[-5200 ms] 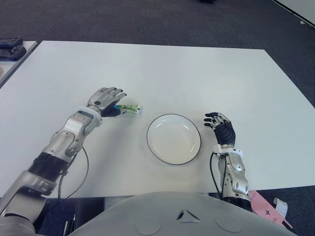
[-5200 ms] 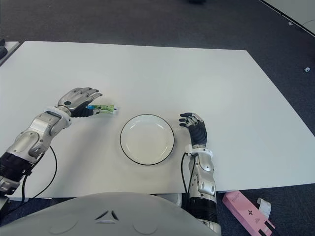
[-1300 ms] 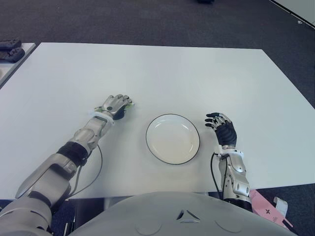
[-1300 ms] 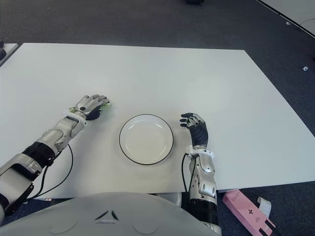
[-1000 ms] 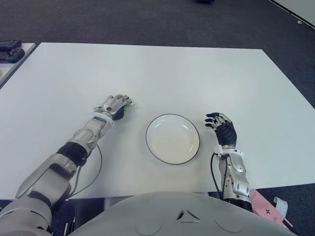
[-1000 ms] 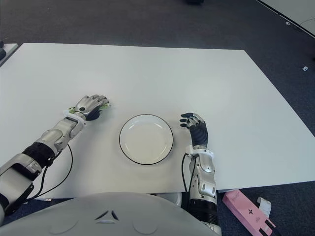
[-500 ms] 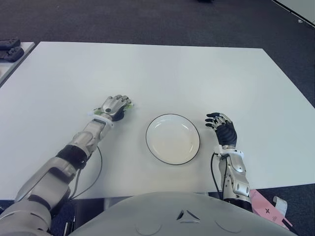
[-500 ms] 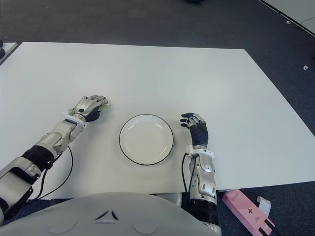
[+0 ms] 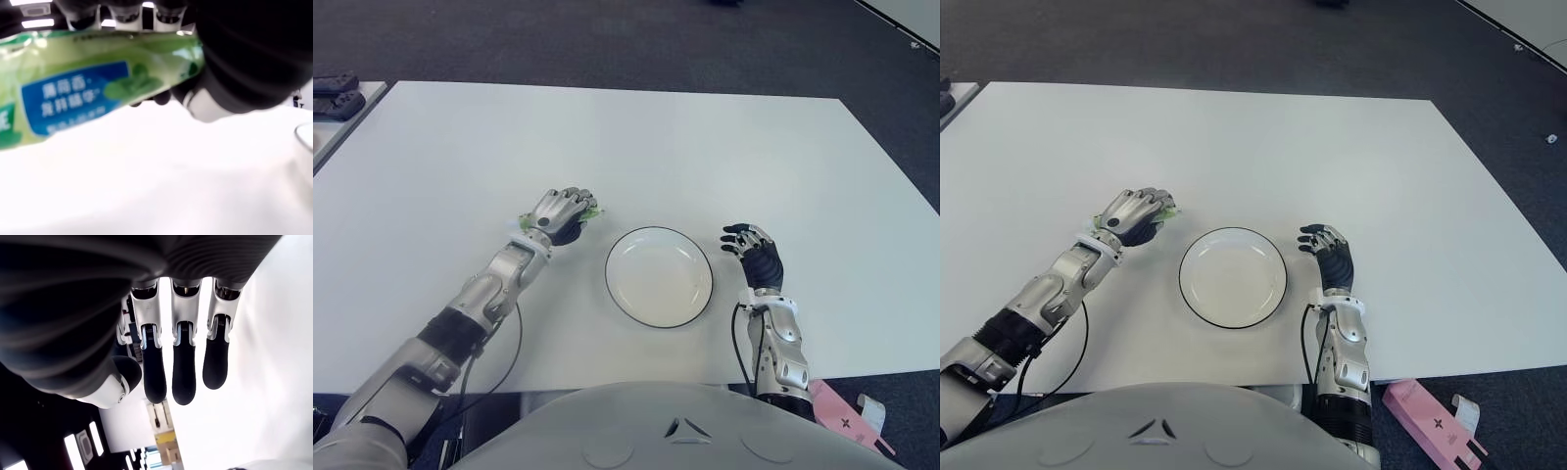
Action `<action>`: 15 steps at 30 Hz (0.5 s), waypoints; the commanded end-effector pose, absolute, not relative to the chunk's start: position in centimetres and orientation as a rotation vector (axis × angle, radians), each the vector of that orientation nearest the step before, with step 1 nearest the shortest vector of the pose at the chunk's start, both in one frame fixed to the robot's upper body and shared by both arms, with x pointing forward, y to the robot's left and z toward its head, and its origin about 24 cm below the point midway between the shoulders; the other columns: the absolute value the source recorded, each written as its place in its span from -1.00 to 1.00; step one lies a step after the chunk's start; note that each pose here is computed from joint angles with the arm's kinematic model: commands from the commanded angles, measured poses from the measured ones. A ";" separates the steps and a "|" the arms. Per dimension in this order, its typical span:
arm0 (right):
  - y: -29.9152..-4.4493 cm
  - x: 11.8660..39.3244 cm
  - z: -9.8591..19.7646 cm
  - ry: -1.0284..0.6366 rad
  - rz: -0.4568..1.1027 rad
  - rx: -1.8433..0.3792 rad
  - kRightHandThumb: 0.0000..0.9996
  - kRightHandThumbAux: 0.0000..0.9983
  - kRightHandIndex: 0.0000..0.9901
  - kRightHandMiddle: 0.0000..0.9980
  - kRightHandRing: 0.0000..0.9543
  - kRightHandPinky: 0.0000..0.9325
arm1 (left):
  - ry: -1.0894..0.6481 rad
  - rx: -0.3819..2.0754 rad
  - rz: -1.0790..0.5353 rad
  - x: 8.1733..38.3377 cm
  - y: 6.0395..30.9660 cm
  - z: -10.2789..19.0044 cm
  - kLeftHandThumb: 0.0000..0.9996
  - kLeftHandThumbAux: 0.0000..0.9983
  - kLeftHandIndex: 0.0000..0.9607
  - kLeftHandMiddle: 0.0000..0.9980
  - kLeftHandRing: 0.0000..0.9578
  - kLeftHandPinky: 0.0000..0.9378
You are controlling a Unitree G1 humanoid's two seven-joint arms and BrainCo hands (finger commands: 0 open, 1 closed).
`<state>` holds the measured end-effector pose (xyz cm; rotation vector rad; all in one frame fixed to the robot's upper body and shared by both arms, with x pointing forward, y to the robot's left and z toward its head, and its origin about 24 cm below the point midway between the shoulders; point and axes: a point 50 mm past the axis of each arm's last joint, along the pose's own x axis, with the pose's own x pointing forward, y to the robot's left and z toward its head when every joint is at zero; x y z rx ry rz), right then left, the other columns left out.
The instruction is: Put the toothpaste on the table into the plate.
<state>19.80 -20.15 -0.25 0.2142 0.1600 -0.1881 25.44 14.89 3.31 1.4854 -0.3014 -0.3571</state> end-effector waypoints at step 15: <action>-20.0 19.9 -0.4 0.165 -0.180 0.234 0.43 0.47 -0.15 -0.10 -0.02 0.02 | -0.623 1.453 -0.334 22.6 12.3 5.6 0.46 0.40 -0.08 0.77 0.87 0.94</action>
